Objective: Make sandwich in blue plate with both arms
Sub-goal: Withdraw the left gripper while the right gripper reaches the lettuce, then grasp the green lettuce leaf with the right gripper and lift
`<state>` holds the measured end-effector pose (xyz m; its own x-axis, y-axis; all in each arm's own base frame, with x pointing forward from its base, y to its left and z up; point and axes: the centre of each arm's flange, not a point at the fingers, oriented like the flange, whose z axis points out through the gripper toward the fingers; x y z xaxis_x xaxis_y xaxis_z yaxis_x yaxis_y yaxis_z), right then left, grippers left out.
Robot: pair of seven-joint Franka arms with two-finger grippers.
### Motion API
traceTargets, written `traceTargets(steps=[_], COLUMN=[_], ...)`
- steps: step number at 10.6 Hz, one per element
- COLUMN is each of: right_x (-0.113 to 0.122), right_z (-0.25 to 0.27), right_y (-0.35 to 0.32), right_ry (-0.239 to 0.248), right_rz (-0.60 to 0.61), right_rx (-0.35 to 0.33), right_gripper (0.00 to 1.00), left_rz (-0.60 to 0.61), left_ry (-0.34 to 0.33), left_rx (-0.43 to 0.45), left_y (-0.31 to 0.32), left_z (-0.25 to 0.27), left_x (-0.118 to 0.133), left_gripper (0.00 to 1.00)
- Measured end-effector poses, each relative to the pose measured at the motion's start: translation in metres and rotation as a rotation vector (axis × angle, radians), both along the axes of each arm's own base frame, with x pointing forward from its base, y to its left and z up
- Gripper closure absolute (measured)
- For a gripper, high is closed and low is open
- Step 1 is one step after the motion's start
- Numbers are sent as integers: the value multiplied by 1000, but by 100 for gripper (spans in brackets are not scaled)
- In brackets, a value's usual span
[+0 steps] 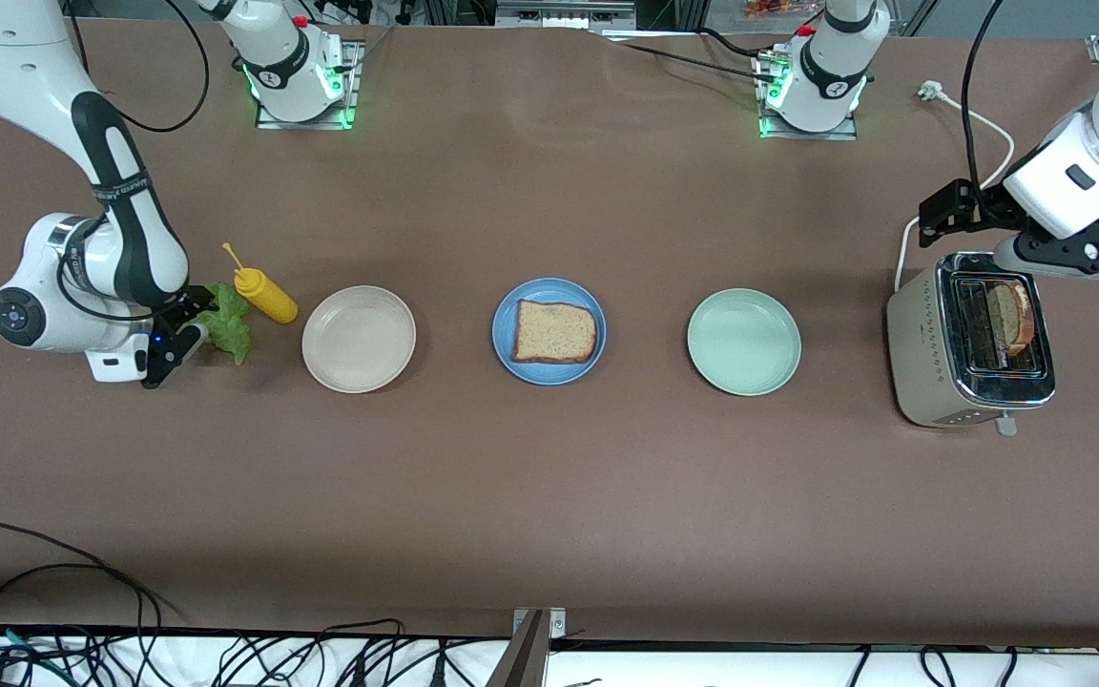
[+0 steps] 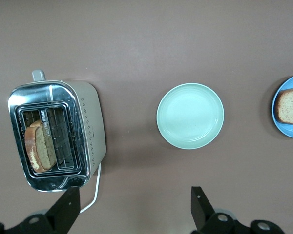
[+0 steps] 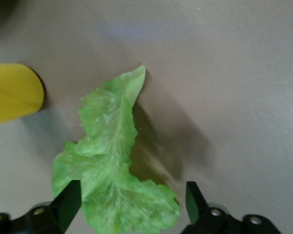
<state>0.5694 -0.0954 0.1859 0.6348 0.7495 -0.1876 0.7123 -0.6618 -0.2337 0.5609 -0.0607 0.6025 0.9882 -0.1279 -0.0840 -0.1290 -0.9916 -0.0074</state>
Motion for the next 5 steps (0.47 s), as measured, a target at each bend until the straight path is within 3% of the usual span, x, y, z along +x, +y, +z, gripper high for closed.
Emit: traceTargets(steps=[2,5], right_x=[-2,-2], right_z=[-8,-9], right_y=[1,1], right_ry=[12,9], right_rz=[-7,28], right_rx=[8,21], right_gripper=[14,58], left_rz=[-1,-9], left_ry=[0,-1], left_rx=[1,1], left_y=[0,-2], left_z=[1,1], left_x=[-3,-3], left_gripper=[0,0])
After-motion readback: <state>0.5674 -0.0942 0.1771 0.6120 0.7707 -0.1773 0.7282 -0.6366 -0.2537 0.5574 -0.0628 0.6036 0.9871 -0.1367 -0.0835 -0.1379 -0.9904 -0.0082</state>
